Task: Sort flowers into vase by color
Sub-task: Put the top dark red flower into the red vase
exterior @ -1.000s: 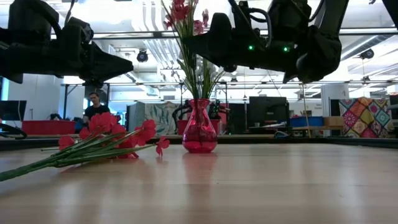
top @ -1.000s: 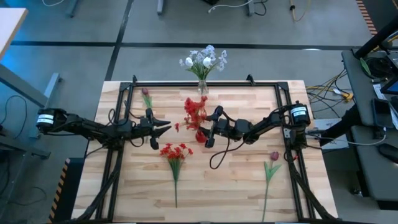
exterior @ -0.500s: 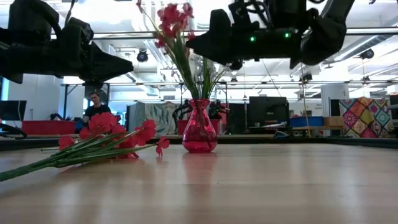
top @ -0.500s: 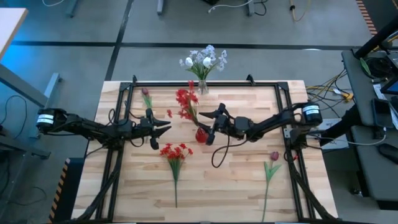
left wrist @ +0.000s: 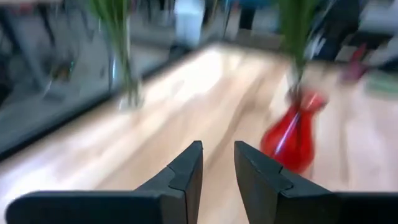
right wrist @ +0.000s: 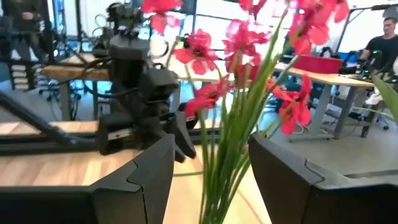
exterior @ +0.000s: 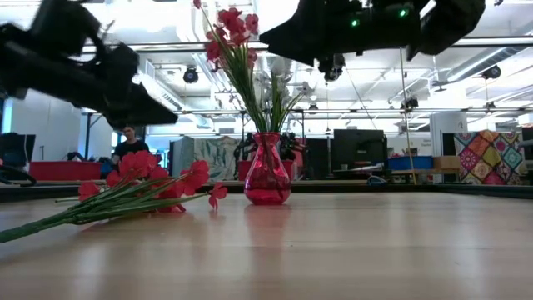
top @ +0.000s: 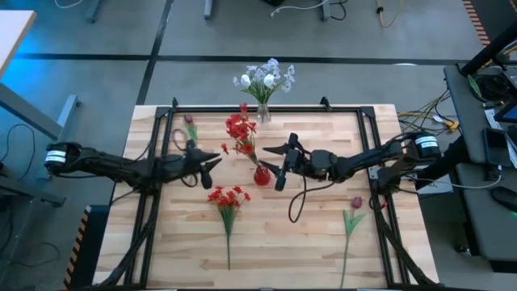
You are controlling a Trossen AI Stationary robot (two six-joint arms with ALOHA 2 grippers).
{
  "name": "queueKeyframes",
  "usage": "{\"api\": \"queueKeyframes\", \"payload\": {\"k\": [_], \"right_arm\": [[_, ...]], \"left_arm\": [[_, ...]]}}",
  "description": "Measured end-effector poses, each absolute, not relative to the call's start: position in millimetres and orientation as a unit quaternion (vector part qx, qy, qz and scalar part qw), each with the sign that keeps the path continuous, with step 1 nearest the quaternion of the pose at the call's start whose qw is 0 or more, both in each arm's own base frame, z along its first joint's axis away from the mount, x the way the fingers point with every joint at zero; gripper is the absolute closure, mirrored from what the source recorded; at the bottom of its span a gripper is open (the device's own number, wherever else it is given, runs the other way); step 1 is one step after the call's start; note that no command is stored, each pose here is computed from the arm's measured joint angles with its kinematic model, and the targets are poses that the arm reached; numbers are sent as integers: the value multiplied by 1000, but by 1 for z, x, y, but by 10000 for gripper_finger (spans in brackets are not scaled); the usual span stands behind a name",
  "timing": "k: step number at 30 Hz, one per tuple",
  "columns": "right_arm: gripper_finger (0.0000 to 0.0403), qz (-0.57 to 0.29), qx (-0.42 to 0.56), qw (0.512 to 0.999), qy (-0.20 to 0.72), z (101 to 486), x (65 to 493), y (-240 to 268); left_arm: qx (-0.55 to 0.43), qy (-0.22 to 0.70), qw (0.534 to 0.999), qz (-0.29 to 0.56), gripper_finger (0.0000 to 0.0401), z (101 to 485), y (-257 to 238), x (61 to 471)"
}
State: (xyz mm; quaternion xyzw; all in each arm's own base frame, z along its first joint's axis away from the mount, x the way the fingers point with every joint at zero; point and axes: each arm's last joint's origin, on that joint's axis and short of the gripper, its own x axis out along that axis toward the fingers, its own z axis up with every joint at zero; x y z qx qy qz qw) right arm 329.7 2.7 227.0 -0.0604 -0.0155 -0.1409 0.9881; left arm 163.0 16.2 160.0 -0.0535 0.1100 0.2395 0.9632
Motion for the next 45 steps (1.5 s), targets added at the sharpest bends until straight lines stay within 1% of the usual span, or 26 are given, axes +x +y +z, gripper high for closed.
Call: {"api": "queueKeyframes", "payload": {"k": [2, 4, 6, 9, 12, 15, 17, 22, 26, 31, 34, 37, 40, 43, 45], "right_arm": [[204, -135, -62, 989, -9, 231, 327, 6], [204, -129, -64, 989, 2, 233, 324, 9], [204, -121, -67, 990, 12, 235, 321, 12], [204, -86, -67, 993, 44, 237, 316, 16], [204, -55, -41, 994, 84, 237, 309, 17], [204, -47, -26, 992, 118, 237, 302, 19], [204, -43, -27, 990, 132, 236, 299, 22], [204, -23, -21, 991, 127, 237, 291, 33], [204, -6, -22, 992, 127, 236, 287, 42], [204, 7, -24, 992, 125, 237, 286, 50], [204, 8, -22, 992, 124, 237, 286, 51], [204, 5, -19, 992, 122, 238, 286, 51], [204, 5, -19, 992, 122, 238, 286, 51], [204, 5, -19, 992, 122, 238, 286, 51], [204, 5, -19, 992, 122, 238, 286, 51]], "left_arm": [[-61, 175, 946, 265, 324, 165, 18, 166], [-58, 231, 921, 308, 324, 174, 20, 167], [-50, 280, 890, 356, 324, 185, 24, 165], [-71, 341, 851, 394, 331, 197, 30, 162], [-84, 358, 831, 417, 358, 203, 37, 163], [-109, 359, 821, 430, 392, 203, 48, 164], [-133, 361, 814, 435, 395, 202, 57, 163], [-185, 349, 789, 471, 387, 200, 82, 154], [-231, 353, 777, 467, 367, 198, 99, 145], [-280, 369, 760, 457, 309, 194, 112, 133], [-293, 410, 724, 471, 272, 190, 119, 126], [-299, 452, 698, 469, 244, 194, 127, 125], [-299, 476, 686, 463, 231, 202, 138, 133], [-306, 477, 692, 448, 229, 212, 155, 146], [-314, 481, 686, 447, 230, 214, 169, 153]]}}
